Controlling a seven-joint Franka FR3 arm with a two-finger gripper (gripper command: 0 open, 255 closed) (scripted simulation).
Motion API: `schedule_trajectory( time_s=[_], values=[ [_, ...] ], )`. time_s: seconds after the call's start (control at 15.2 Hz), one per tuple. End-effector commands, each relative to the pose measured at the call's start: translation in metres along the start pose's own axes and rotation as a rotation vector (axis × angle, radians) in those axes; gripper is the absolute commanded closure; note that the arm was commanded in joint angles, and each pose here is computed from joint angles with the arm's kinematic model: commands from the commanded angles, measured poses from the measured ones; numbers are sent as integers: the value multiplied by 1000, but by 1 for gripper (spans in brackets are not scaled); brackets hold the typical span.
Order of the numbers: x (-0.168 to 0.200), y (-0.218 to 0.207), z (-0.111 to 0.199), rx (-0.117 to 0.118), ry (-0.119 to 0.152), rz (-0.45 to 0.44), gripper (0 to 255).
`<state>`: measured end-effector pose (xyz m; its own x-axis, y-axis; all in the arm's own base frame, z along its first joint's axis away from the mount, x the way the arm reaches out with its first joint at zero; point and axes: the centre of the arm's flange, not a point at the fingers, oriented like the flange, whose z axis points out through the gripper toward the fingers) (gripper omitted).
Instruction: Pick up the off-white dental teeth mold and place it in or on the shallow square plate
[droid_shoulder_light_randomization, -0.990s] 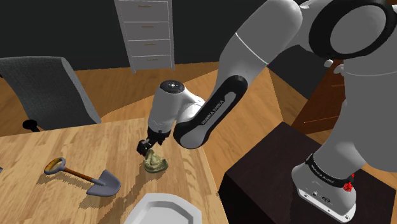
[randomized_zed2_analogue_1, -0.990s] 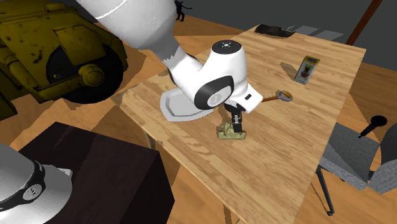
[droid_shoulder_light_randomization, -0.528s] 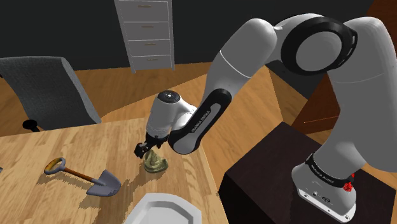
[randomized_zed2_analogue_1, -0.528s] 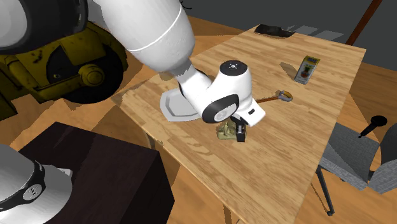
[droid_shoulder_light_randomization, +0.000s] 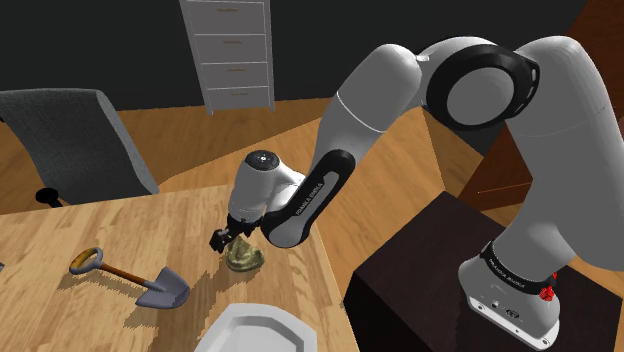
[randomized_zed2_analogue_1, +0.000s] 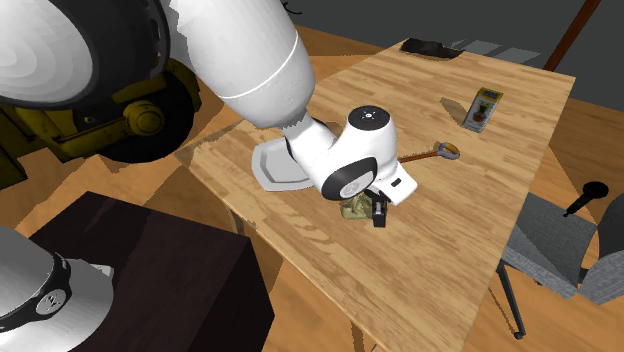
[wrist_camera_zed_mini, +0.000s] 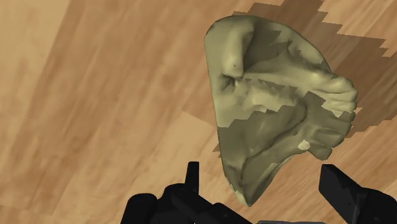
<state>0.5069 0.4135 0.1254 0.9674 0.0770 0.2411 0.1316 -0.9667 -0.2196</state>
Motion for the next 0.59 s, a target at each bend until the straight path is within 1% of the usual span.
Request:
schedule_trajectory(
  time_s=[0.0, 0.13, 0.2, 0.53],
  values=[
    [0, 0, 0, 0, 0, 0, 0],
    [0, 0, 0, 0, 0, 0, 0],
    [0, 0, 0, 0, 0, 0, 255],
    [0, 0, 0, 0, 0, 0, 255]
  ],
)
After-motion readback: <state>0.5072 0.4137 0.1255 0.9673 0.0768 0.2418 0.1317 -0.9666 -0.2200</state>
